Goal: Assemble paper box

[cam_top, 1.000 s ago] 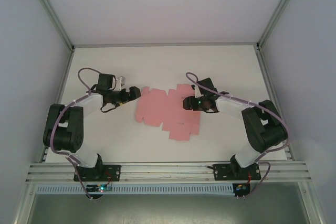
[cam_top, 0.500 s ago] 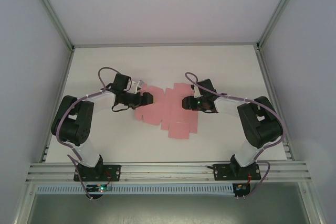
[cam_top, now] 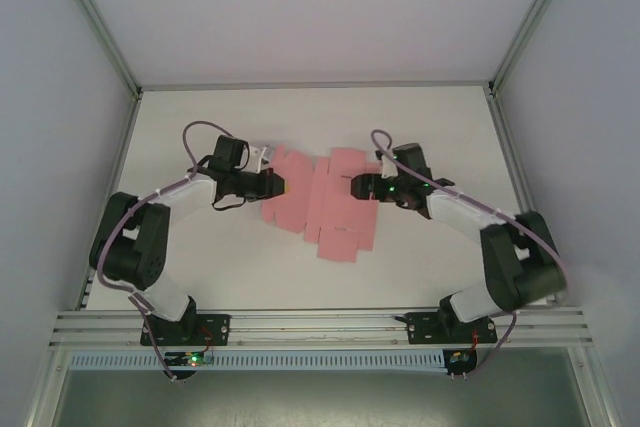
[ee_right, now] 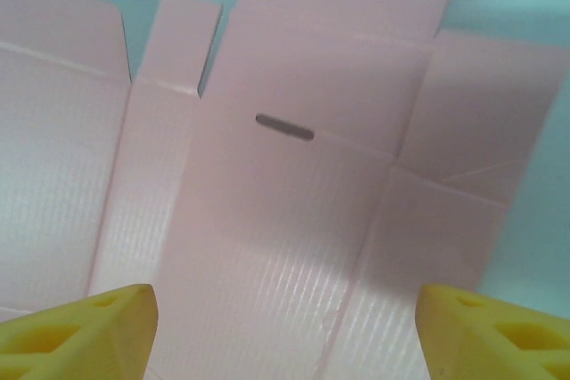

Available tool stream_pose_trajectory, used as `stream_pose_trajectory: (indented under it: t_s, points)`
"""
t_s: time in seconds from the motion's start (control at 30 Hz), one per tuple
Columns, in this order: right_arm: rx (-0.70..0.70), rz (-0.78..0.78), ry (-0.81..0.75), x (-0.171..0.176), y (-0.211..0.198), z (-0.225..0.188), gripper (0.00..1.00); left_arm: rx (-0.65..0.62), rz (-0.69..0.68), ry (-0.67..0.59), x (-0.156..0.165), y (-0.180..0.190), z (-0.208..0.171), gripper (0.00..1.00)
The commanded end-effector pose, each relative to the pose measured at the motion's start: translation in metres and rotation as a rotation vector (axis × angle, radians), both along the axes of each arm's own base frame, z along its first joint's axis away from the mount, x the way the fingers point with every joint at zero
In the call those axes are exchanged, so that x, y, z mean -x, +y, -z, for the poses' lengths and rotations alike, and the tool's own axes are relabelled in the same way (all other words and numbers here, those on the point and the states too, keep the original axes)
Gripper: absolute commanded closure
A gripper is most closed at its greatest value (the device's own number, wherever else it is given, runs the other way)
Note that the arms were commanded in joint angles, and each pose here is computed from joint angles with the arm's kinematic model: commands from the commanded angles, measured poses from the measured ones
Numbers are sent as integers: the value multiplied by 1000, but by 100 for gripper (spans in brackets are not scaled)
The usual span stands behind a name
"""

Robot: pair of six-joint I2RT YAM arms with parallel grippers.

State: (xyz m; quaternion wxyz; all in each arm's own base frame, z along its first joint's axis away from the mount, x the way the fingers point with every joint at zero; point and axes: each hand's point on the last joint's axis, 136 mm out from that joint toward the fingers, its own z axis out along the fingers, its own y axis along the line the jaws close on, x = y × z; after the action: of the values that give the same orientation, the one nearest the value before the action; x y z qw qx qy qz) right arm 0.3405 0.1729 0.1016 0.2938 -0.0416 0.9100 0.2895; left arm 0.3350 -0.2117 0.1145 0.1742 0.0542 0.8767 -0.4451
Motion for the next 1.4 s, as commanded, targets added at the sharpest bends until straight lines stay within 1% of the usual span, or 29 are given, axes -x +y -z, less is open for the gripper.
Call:
stream_pose_trajectory:
  t_s: [0.0,0.03,0.1,0.2,0.27,0.4,0.53,0.7,0.77,0.83,0.9,1.0,1.17,1.2,1.27,1.33,1.37]
  points:
    - [-84,-23,-48,10,-10,-28,21,36,32,-161,3,-6,-43,100]
    - [-109,-14,-62,11,-15,-36,17,49,38,-181,6,-8,-52,100]
    - [-159,-39,-102,16,-21,-51,6,82,56,-243,14,-10,-76,100]
    - [-219,-90,-169,25,-22,-71,2,117,60,-336,24,-12,-107,100]
    - [-221,-70,-198,27,-27,-80,2,148,59,-397,32,-12,-129,100]
    - [-306,-177,-324,42,-16,-109,2,174,53,-497,49,-13,-159,100]
    - [-325,-179,-398,49,-16,-122,2,180,48,-606,67,-12,-183,100]
    - [-420,-347,-462,75,0,-146,2,207,-20,-664,78,-3,-205,100]
    - [-439,-407,-483,86,4,-154,5,221,-27,-693,83,-1,-212,100]
    - [-441,-425,-506,91,5,-160,8,232,-34,-715,88,0,-217,100]
    - [-443,-437,-528,95,5,-168,15,246,-23,-727,93,-1,-220,100]
    - [-446,-459,-559,100,6,-178,16,269,5,-756,102,-3,-227,100]
    - [-474,-482,-608,103,7,-194,25,256,-16,-760,102,-1,-228,100]
    - [-476,-489,-621,103,8,-197,28,248,-22,-757,101,0,-227,100]
    - [-474,-486,-630,101,8,-201,39,238,-33,-755,98,1,-224,100]
    - [-472,-489,-640,99,8,-205,59,230,-45,-746,96,2,-219,100]
    - [-470,-488,-644,98,9,-206,64,228,-46,-742,96,2,-217,100]
